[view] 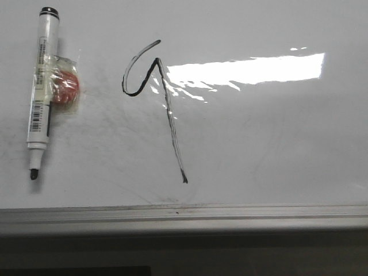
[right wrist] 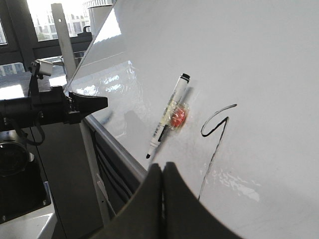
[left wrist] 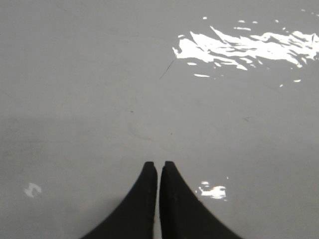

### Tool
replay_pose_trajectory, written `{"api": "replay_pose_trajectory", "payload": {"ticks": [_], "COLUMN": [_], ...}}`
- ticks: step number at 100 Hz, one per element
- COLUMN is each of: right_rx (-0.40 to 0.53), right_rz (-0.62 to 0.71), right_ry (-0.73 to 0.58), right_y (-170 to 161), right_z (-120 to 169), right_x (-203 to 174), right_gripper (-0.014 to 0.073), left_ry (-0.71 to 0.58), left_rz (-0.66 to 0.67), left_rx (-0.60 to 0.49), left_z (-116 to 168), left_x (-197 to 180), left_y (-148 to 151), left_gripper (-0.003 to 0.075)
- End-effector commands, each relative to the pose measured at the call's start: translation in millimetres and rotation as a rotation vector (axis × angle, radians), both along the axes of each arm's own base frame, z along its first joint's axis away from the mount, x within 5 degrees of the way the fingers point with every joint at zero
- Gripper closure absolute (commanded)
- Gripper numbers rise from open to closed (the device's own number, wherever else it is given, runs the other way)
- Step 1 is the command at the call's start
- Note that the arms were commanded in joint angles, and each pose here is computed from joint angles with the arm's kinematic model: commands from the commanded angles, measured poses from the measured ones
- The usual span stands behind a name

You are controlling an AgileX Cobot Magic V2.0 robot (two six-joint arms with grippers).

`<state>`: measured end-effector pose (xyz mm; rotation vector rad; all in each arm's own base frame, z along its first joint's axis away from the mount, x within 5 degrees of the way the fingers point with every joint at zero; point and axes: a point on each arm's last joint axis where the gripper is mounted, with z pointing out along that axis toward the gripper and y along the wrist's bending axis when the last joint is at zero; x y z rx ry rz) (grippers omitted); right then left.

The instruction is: Write number 9 on whiteboard

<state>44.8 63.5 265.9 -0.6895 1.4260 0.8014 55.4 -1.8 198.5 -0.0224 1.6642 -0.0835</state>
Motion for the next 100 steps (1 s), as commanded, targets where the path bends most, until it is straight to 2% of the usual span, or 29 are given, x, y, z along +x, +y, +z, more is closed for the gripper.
{"api": "replay_pose_trajectory", "payload": {"ticks": [1,100], "right_rx": [0.072,0.072], "right_rz": [0.013,0.013], "right_ry": [-0.067,-0.067], "right_y": [0.1,0.1], "right_z": [15.2,15.2], "right_x": [-1.4,-1.4], "right_gripper": [0.0658,0.0658], "left_ry": [-0.088,-0.061], "left_rz": [-0.003,-0.001], "left_rx": [-0.02,-0.02], "left_z": [-2.7,-5.2], "left_x": [-0.1,-0.1], "left_y": [-0.5,-0.4], "left_gripper": [0.0741,0.0741]}}
